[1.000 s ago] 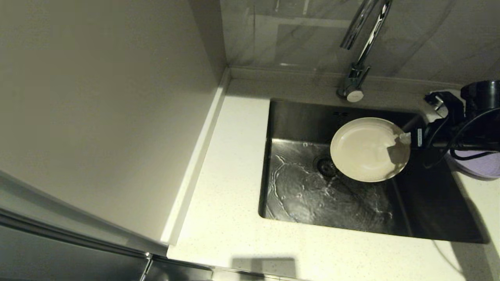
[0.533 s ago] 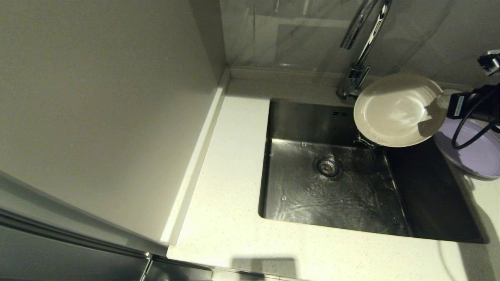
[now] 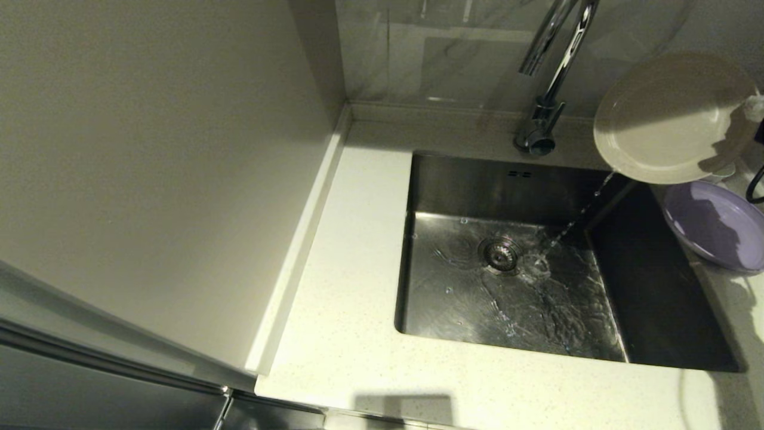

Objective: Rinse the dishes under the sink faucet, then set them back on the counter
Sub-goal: Put a plate back to the table from the sink

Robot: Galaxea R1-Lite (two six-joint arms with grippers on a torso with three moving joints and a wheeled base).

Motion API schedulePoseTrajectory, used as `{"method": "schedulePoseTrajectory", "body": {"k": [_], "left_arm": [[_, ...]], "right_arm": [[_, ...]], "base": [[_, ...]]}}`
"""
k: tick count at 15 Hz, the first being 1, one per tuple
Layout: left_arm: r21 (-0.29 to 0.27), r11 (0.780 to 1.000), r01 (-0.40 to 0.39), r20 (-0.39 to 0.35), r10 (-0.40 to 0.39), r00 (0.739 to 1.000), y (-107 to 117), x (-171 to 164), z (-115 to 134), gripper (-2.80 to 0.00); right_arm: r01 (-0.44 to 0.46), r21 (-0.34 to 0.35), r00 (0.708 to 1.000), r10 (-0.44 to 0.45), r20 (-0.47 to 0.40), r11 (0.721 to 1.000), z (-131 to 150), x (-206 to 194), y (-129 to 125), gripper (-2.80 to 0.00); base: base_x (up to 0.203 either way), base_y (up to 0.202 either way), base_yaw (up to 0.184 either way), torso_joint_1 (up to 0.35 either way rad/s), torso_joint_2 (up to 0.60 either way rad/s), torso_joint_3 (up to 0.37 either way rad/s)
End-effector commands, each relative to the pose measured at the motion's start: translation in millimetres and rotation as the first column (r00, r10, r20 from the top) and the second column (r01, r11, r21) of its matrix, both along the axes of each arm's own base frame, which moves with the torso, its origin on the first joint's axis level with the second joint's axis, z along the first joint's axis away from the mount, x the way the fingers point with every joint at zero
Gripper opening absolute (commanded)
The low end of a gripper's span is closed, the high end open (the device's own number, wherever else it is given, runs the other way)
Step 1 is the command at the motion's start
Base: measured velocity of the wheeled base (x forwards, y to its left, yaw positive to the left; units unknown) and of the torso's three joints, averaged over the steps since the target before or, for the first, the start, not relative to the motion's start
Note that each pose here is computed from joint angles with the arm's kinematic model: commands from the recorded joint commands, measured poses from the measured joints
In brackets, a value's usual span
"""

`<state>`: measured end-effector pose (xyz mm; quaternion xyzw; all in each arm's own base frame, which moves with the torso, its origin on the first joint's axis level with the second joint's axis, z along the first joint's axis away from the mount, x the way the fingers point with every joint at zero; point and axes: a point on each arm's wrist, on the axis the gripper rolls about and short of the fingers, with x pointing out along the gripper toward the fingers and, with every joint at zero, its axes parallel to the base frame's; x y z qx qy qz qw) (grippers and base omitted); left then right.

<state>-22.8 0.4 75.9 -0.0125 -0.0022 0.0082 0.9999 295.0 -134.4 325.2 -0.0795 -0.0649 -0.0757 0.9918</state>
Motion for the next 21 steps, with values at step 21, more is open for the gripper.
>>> {"method": "schedulePoseTrajectory", "body": {"k": [21], "left_arm": [[-0.001, 1.0, 0.0, 0.003, 0.0, 1.0, 0, 0, 0, -2.8]], "right_arm": [[-0.061, 0.05, 0.705, 0.008, 0.709, 0.997, 84, -96, 18, -2.8]], "base": [[0.0, 0.0, 0.0, 0.0, 0.0, 0.0]]}}
